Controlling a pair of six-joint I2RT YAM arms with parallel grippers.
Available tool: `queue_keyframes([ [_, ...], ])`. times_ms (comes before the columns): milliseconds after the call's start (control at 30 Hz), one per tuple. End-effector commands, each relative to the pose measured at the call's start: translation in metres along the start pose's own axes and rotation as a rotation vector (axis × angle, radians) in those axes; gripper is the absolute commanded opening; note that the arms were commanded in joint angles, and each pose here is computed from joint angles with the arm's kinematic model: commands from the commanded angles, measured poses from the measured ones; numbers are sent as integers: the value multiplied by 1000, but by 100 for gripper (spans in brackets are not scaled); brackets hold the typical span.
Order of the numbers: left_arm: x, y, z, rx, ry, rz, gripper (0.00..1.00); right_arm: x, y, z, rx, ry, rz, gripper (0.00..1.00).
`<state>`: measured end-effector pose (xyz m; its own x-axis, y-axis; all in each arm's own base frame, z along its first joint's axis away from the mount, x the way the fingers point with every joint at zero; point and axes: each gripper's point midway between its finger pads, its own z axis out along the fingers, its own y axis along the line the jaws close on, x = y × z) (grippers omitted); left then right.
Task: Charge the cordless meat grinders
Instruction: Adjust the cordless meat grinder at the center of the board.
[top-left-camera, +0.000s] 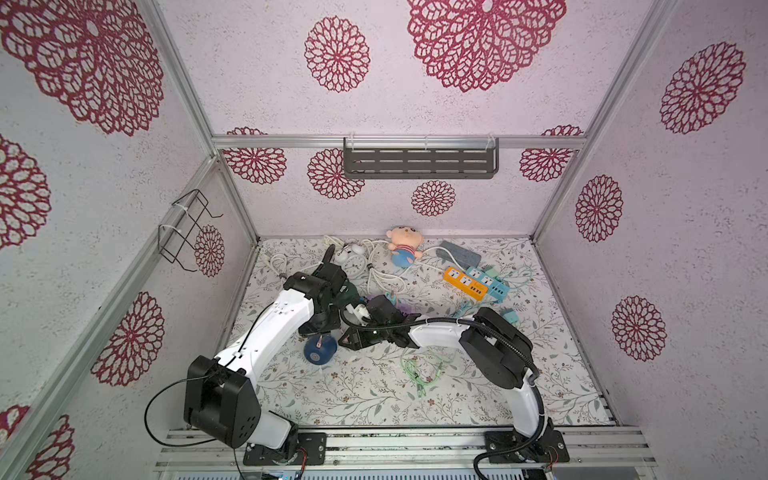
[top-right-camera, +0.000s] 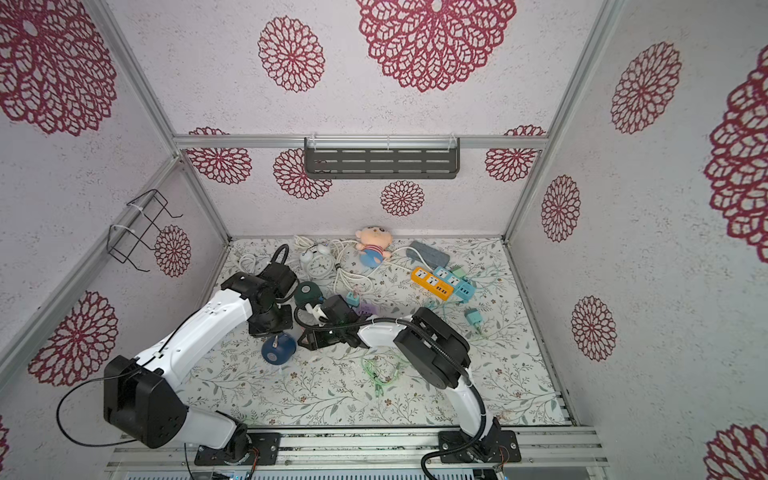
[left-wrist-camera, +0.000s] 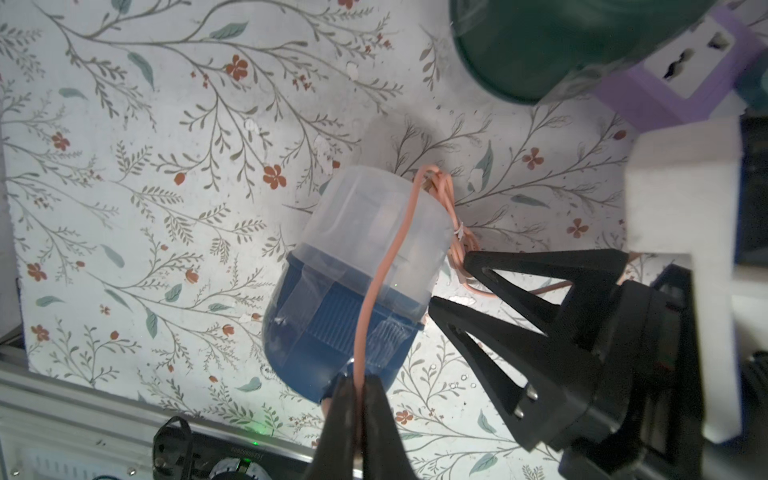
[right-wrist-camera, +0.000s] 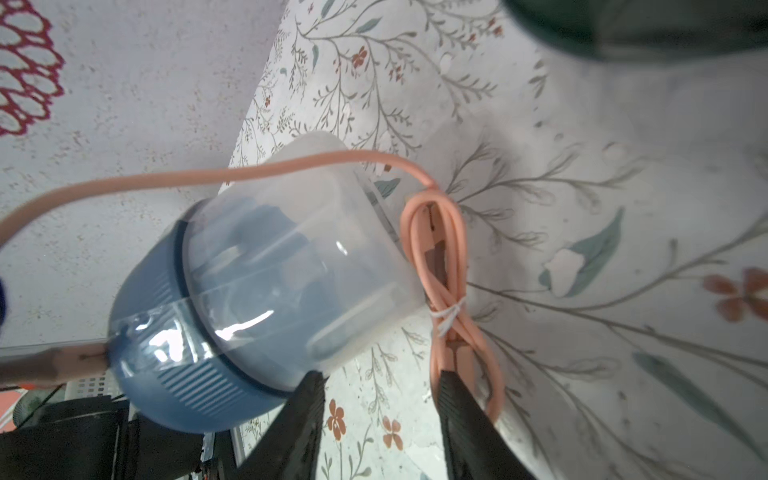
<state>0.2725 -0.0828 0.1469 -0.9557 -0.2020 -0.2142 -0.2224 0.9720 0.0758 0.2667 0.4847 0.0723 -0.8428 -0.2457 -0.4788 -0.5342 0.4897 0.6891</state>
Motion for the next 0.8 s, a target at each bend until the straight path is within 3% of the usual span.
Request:
queue_keyframes([
  [0, -7, -4, -14, 29, -39, 11, 7, -23, -1, -12, -24, -70, 7, 55],
  [400, 14, 4, -27, 88, -48, -28, 7, -55, 30, -9, -162, -152, 113, 58],
  [767, -1, -4, -24, 94, -82, -9, 9, -8, 46, 26, -133, -43, 81, 54],
])
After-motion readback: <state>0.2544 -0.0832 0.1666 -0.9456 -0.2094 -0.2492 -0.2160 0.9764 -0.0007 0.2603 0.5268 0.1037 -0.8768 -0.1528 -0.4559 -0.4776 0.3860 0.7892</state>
